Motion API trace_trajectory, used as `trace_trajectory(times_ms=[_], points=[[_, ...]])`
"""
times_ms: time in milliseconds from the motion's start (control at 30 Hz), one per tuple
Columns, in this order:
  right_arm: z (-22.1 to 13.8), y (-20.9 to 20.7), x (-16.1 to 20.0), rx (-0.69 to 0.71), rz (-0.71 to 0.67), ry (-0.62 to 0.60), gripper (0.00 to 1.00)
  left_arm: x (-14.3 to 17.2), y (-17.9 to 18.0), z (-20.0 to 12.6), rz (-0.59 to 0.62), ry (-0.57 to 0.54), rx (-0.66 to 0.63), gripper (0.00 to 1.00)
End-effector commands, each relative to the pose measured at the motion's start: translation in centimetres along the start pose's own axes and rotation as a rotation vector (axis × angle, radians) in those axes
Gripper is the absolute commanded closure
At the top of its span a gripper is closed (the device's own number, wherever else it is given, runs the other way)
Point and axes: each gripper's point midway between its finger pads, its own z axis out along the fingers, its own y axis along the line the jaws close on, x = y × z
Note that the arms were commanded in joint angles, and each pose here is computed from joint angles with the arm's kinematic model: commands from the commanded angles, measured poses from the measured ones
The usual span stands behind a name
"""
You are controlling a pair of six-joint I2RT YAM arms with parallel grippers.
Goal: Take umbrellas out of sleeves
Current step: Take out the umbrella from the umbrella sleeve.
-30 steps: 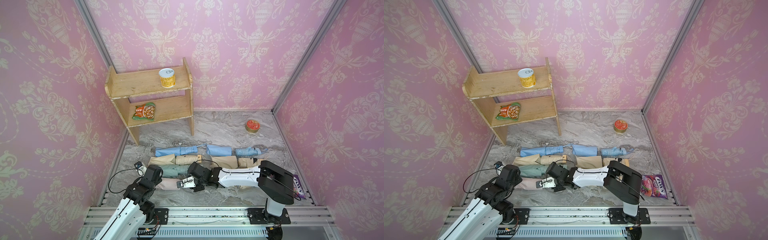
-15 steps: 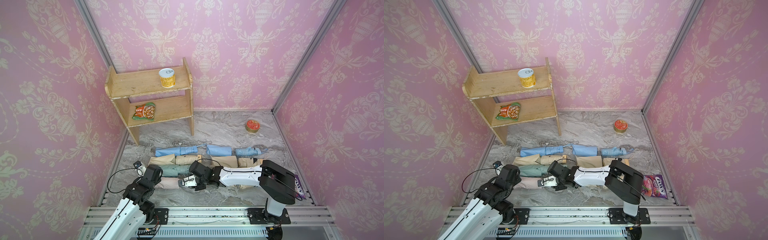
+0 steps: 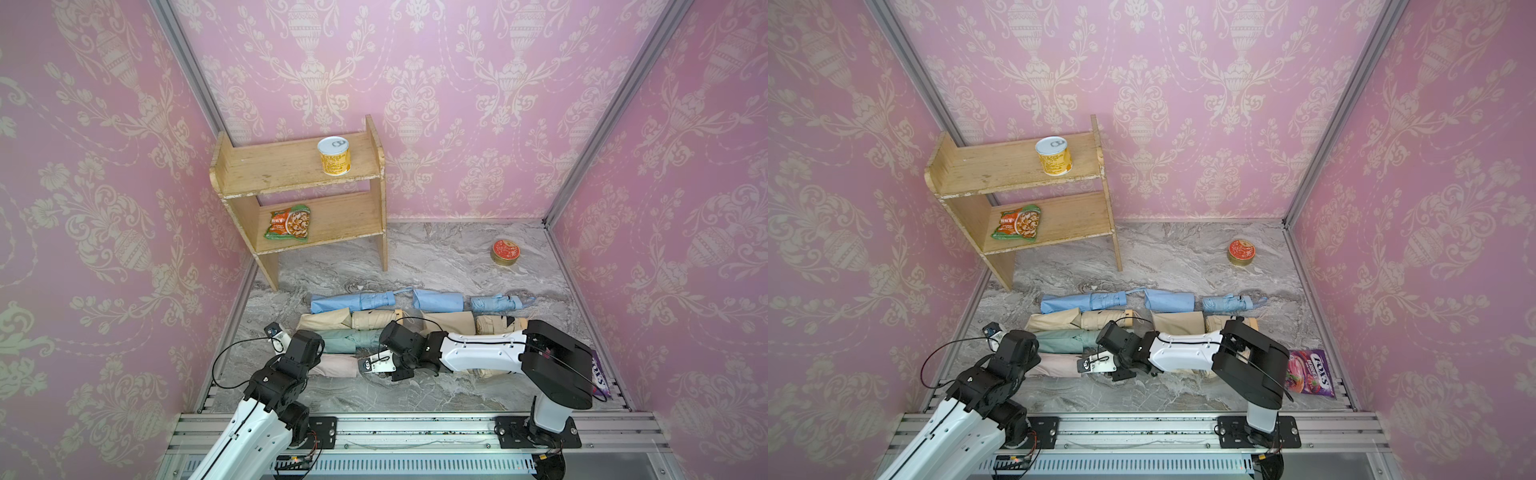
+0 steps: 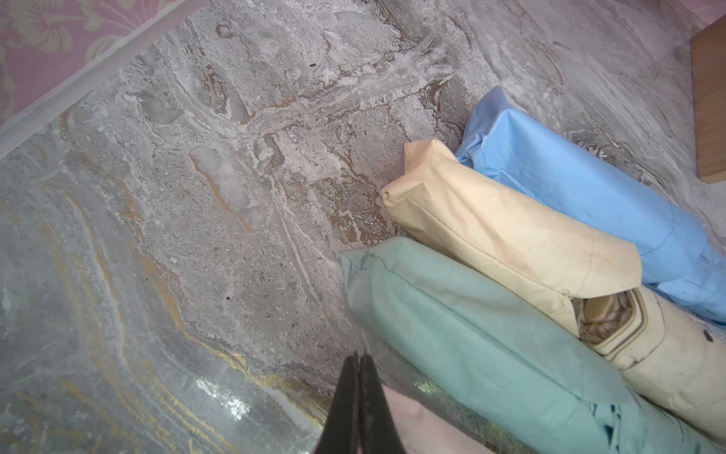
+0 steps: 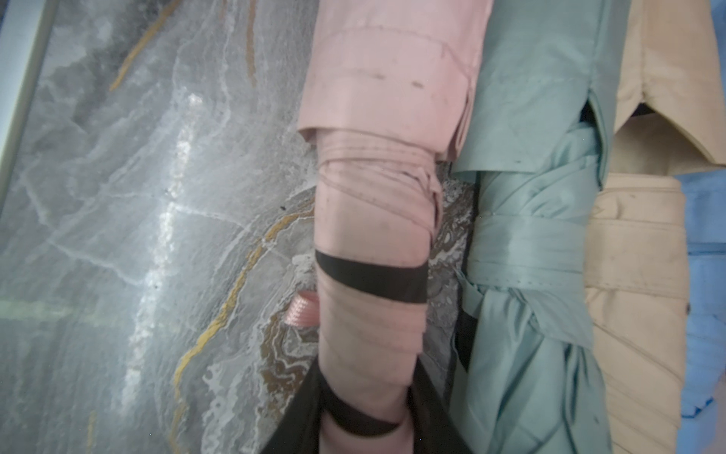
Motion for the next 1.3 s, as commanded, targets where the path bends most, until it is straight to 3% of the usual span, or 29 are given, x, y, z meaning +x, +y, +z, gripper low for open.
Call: trace_trajectory(times_ms=[0, 1267], points=[[-0.4, 0.8, 1.6, -0.029, -0.008, 0.051, 0.96, -1.4, 0.5, -0.8, 0.012, -0.057, -0.03, 1.0], [-2.9, 0.4, 4.5, -0.029, 0.026, 0.129, 0.94, -2.5, 1.4, -1.1, -0.018, -0.127, -0.06, 0.99]])
